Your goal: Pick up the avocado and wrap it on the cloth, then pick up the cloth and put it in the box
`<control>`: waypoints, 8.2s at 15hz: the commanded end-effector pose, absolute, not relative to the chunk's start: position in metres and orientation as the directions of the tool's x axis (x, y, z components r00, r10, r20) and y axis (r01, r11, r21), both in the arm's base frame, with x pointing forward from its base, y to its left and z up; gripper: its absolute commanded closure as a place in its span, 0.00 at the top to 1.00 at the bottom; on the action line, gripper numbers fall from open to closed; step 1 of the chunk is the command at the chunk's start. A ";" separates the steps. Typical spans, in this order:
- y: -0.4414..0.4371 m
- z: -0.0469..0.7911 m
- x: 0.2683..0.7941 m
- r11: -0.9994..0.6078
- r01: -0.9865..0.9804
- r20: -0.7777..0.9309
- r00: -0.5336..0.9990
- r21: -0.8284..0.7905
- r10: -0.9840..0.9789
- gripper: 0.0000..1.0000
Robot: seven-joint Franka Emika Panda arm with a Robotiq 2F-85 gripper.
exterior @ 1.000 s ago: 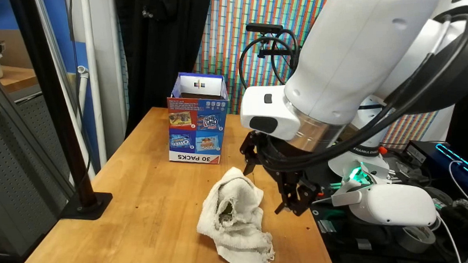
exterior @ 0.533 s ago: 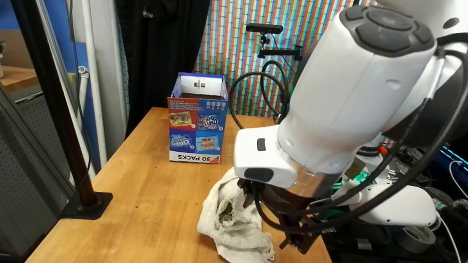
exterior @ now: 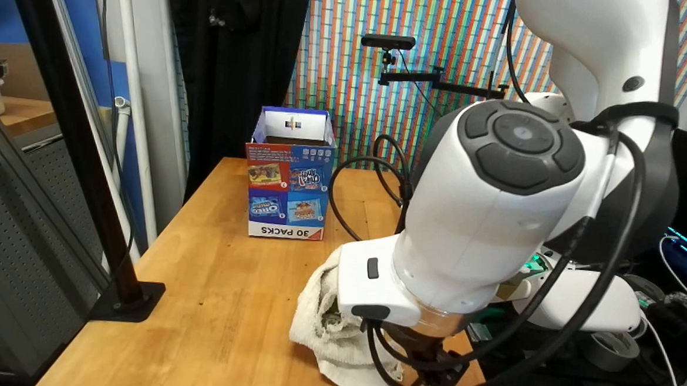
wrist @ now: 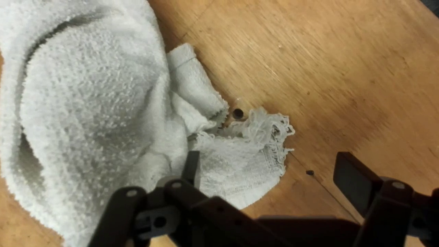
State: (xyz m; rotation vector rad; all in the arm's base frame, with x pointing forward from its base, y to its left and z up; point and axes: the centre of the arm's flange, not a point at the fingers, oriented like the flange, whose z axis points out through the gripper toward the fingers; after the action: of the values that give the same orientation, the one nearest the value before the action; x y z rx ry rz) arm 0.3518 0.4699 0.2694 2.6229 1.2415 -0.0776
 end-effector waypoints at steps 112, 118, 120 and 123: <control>0.290 0.225 0.396 -0.876 0.476 -0.171 0.872 0.075 0.459 1.00; 0.285 0.209 0.399 -0.875 0.482 -0.212 0.861 0.054 0.461 0.57; 0.285 0.210 0.400 -0.873 0.485 -0.214 0.859 0.054 0.464 0.43; 0.282 0.211 0.402 -0.875 0.481 -0.215 0.862 0.057 0.459 0.23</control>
State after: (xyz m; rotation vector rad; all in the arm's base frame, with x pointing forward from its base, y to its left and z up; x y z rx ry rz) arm 0.3959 0.2827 0.2181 2.9287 0.7209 -0.2862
